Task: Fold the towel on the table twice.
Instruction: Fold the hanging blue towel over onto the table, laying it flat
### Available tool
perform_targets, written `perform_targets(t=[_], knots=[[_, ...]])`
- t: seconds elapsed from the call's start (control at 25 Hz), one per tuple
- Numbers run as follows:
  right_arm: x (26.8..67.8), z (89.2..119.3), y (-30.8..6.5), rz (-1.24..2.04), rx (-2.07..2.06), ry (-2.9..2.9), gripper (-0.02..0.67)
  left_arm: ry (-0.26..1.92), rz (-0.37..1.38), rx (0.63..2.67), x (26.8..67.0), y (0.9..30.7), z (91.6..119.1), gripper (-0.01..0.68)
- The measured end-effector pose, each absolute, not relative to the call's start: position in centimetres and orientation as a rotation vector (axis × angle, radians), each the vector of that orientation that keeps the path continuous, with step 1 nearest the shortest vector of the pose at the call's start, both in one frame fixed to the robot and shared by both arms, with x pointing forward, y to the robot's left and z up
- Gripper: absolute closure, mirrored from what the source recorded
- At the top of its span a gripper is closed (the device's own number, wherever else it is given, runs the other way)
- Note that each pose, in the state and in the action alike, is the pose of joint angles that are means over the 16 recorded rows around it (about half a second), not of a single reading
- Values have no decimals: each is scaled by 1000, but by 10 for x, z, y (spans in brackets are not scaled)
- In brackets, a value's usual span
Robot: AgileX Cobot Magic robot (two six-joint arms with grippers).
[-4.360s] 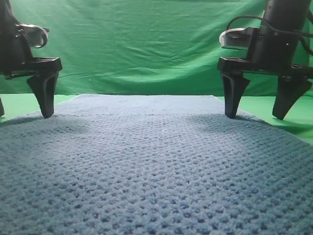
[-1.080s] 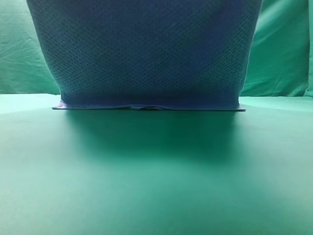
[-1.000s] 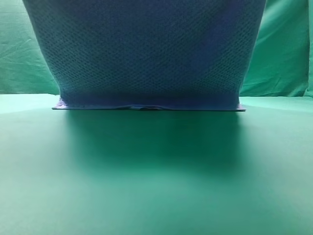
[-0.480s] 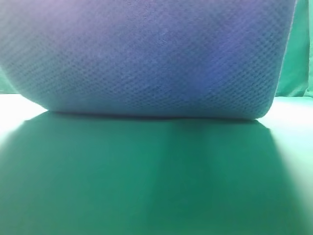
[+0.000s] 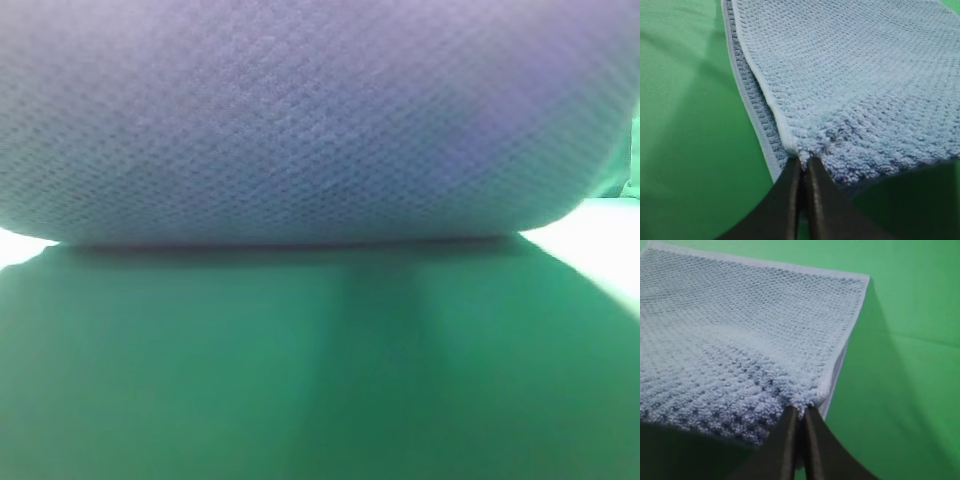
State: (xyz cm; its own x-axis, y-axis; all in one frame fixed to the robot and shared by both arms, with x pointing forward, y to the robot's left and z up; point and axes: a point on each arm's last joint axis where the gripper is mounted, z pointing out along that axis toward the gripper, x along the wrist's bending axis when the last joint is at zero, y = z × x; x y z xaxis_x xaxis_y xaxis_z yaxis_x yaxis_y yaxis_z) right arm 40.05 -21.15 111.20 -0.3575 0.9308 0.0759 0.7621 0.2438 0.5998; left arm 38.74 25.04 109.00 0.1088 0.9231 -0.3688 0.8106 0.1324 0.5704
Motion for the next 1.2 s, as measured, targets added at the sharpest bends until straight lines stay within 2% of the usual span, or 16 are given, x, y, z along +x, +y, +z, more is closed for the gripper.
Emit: perform_targets(t=[0.28,0.52,0.8,1.2], knots=[[379,1095,-221,802,1624,2239,649,1702,170,1719,379,250,1086,673],[386,1081,-217,778,1642,2251,649,1720,170,1730,396,247,1078,673],[420,1067,-201,713,1627,2270,649,1771,187,1729,434,243,1057,673],[494,1050,-181,626,1601,2273,649,1811,238,1741,507,234,1035,673]])
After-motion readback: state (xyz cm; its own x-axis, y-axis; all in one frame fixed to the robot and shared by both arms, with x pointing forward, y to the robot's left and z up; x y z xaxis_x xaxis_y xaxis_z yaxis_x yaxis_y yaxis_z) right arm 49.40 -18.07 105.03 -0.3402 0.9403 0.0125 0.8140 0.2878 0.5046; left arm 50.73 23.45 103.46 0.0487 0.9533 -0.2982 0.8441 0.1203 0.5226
